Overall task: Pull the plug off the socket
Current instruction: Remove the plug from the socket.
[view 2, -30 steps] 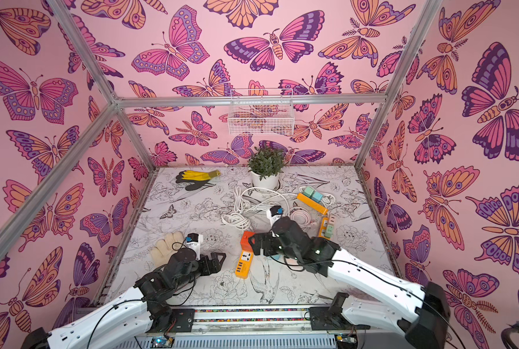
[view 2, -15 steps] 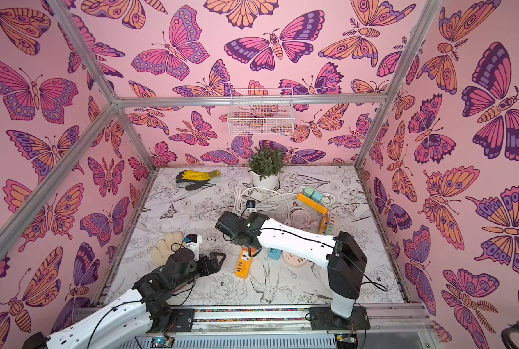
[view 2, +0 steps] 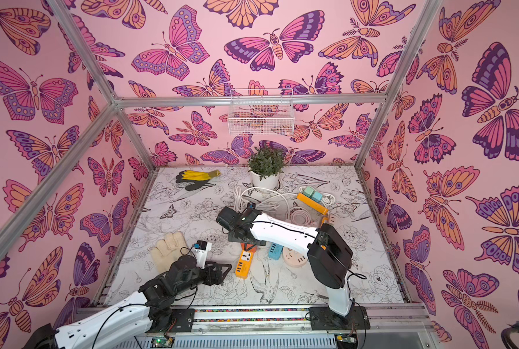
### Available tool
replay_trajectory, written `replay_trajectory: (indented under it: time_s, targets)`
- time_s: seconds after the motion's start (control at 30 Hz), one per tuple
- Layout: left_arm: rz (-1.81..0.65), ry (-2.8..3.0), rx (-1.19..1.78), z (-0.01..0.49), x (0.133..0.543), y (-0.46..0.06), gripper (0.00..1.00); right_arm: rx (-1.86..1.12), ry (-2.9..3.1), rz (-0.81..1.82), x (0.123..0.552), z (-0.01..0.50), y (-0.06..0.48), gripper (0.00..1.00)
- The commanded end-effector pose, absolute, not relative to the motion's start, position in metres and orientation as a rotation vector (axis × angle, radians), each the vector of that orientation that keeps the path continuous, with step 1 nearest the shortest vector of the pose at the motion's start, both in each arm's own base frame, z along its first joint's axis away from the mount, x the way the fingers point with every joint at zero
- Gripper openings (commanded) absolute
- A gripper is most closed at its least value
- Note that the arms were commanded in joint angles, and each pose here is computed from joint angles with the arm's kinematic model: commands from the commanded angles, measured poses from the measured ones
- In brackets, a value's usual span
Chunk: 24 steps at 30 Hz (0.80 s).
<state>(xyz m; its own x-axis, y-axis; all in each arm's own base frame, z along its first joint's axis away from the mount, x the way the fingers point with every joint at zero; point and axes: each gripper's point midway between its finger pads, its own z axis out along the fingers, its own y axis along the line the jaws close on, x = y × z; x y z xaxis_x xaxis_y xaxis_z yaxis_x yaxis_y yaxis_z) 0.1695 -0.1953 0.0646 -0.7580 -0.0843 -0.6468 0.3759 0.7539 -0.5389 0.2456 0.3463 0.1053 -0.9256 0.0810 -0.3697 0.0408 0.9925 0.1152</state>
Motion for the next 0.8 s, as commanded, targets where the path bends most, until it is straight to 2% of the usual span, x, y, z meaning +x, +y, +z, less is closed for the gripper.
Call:
replay_trajectory:
  time_s: [0.0,0.13,0.6,0.77]
  targets:
    - [-0.802,2.124,0.36,0.075,0.174,-0.203,0.94,0.14,2.819,0.188,0.244,0.092,0.35,0.97]
    - [-0.735,2.037,0.457,0.079,0.174,-0.209,0.95,0.179,2.833,0.172,0.246,0.084,0.345,0.91]
    - [-0.556,1.974,0.636,0.065,0.178,-0.245,0.97,0.285,2.896,0.142,0.24,0.072,0.338,0.87]
    - [-0.564,1.94,0.671,0.062,0.177,-0.259,0.97,0.332,2.949,0.196,0.238,0.063,0.339,0.73]
